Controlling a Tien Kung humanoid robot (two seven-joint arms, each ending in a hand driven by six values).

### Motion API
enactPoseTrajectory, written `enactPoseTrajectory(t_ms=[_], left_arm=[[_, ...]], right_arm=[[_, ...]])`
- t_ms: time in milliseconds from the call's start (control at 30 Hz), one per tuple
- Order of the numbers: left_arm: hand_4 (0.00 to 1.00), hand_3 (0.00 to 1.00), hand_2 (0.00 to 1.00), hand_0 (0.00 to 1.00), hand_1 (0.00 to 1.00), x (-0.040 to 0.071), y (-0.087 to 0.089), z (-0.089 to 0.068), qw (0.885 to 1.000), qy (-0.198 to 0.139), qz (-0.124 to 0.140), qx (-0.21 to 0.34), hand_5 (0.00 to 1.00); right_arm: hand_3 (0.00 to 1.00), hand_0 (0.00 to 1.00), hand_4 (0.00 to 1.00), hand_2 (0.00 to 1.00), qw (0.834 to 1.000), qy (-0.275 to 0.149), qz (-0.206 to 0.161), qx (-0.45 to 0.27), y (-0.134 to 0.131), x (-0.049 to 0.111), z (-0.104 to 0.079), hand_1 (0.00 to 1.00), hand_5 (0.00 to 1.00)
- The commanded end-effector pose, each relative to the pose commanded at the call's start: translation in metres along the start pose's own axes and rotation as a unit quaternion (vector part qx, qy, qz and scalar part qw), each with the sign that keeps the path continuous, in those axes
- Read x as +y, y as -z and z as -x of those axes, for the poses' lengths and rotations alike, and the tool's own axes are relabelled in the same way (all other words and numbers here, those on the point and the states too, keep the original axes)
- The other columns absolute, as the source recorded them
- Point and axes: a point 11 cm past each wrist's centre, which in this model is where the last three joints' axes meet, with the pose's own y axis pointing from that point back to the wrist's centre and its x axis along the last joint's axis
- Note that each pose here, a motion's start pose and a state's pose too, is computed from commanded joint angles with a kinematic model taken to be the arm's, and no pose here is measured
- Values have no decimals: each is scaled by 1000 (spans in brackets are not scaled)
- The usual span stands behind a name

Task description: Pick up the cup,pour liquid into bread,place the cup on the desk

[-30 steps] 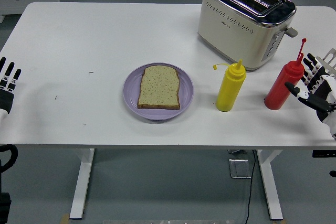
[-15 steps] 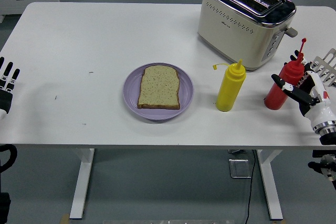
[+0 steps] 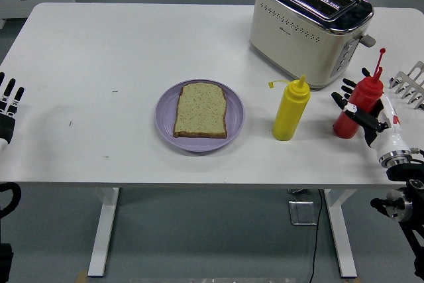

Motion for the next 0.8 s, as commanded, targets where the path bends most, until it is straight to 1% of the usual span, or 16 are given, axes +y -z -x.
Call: enactPoseTrajectory(t_ms=[33,67,233,267,433,467,633,667,800], left_arm=[[522,661,724,777,729,0,0,0,1000,0,0,0,930],[522,662,724,777,728,0,0,0,1000,0,0,0,930],[522,662,724,777,728,0,1,-1,1000,-1,-1,0,930],[522,661,724,777,728,0,1,-1,1000,-1,-1,-1,931],[522,661,724,777,728,0,2,-2,1000,-3,-3,-1,931],[522,660,724,777,728,1,2,-2,1000,-3,-3,-1,931],[522,660,724,777,728,1,3,-2,1000,-3,-4,-2,931],[522,661,724,777,728,1,3,-2,1000,-3,-4,-2,931],[522,661,724,777,728,1,3,-3,1000,-4,-5,-2,931]], right_arm=[[736,658,924,476,1000,-5,4,-5,-1,0,0,533,229],[482,411,926,326,1000,-6,5,-6,-2,0,1,347,234],[482,411,926,326,999,-15,22,-19,-9,1,2,347,234],[359,285,925,249,999,-16,23,-24,-9,1,2,240,241],[359,285,925,249,999,-19,22,-46,-10,2,3,240,241],[294,202,913,200,998,-19,21,-52,-10,2,3,171,247],[294,202,913,200,998,-23,16,-62,-8,1,3,171,247],[245,126,907,138,998,-24,16,-63,-8,1,3,94,256],[245,126,907,138,998,-26,14,-60,-6,1,3,94,256]])
